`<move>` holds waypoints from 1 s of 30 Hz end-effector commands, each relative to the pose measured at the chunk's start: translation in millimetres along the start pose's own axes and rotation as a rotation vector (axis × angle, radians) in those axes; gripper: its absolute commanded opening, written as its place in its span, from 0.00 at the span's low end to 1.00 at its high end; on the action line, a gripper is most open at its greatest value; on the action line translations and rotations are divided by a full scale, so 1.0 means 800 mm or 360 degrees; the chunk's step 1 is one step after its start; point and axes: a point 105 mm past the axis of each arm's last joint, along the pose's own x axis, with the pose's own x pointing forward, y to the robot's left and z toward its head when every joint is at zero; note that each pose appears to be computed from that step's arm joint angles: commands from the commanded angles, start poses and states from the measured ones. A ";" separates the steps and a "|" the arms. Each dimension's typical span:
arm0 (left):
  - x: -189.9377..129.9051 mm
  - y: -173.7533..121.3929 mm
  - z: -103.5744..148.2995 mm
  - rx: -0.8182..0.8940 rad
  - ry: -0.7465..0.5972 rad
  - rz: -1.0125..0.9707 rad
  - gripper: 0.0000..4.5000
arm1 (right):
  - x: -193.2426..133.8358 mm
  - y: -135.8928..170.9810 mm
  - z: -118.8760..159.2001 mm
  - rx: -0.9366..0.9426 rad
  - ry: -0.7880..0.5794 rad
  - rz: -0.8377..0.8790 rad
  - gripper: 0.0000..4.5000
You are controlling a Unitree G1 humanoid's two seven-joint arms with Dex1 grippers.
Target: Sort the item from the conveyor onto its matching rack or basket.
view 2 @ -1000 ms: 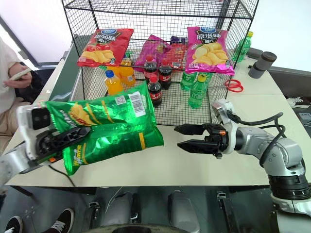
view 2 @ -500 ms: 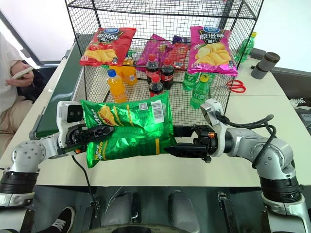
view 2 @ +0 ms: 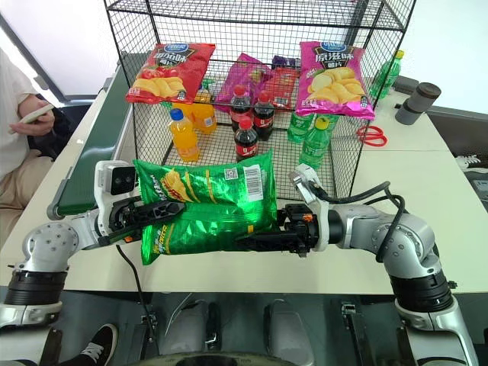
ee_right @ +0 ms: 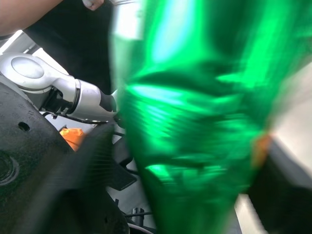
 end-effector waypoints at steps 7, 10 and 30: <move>-0.001 -0.002 0.011 0.0168 -0.0027 0.0038 0.00 | -0.007 0.004 -0.001 -0.0034 0.0034 -0.0027 0.39; -0.002 0.003 0.012 0.0206 -0.0024 0.0085 0.00 | -0.009 0.000 -0.001 -0.0040 0.0041 -0.0052 0.33; -0.030 0.004 0.022 0.0287 -0.0106 0.0309 1.00 | -0.033 -0.024 0.017 -0.0351 0.0044 -0.0347 0.06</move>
